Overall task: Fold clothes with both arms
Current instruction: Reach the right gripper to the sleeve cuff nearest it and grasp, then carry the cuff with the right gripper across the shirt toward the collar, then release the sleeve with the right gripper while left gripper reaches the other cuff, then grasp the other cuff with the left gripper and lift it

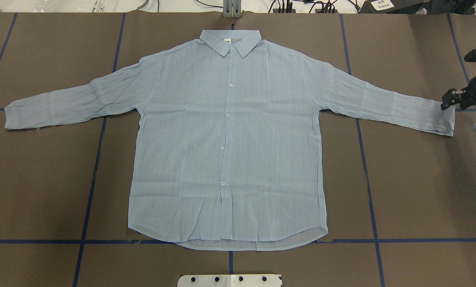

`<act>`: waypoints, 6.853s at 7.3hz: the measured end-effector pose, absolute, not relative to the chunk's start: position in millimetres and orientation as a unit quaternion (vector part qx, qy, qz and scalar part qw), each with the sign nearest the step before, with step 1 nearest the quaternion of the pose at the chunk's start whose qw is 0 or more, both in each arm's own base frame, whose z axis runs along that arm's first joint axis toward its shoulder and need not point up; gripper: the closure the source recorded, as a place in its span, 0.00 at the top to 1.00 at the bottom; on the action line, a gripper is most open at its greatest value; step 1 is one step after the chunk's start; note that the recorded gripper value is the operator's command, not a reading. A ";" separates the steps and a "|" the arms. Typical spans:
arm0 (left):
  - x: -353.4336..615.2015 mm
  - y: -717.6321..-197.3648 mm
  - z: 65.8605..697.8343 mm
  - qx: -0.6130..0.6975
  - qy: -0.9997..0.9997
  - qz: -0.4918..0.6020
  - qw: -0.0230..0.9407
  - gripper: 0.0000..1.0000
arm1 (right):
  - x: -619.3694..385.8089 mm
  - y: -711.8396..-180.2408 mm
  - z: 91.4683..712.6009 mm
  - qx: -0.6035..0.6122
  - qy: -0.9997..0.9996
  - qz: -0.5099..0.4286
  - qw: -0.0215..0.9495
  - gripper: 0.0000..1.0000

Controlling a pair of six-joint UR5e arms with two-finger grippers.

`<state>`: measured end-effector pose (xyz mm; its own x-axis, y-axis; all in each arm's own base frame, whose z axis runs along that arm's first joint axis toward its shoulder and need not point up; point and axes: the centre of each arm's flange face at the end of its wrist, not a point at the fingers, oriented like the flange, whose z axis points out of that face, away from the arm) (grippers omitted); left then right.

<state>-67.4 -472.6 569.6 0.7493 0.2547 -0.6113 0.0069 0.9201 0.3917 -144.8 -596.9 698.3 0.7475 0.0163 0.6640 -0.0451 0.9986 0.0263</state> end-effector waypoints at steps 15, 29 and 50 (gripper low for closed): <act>-69.2 -470.2 551.2 0.204 0.346 0.072 0.913 1.00 | -339.4 -632.1 322.0 -0.003 -0.521 0.206 0.828 0.00; -11.8 -483.9 560.2 0.180 0.362 0.108 0.908 1.00 | -600.8 -612.2 74.8 0.031 -0.516 0.237 0.823 1.00; 171.8 -614.2 606.8 0.076 0.417 0.032 0.905 0.00 | -381.1 -508.9 255.2 0.057 -0.450 0.240 0.858 1.00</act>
<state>171.8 -614.2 606.8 0.6498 0.1221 -0.7503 0.0046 0.9864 0.1645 -381.1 -508.9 255.2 0.4798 0.3600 0.8001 -0.4623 0.8788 -0.1182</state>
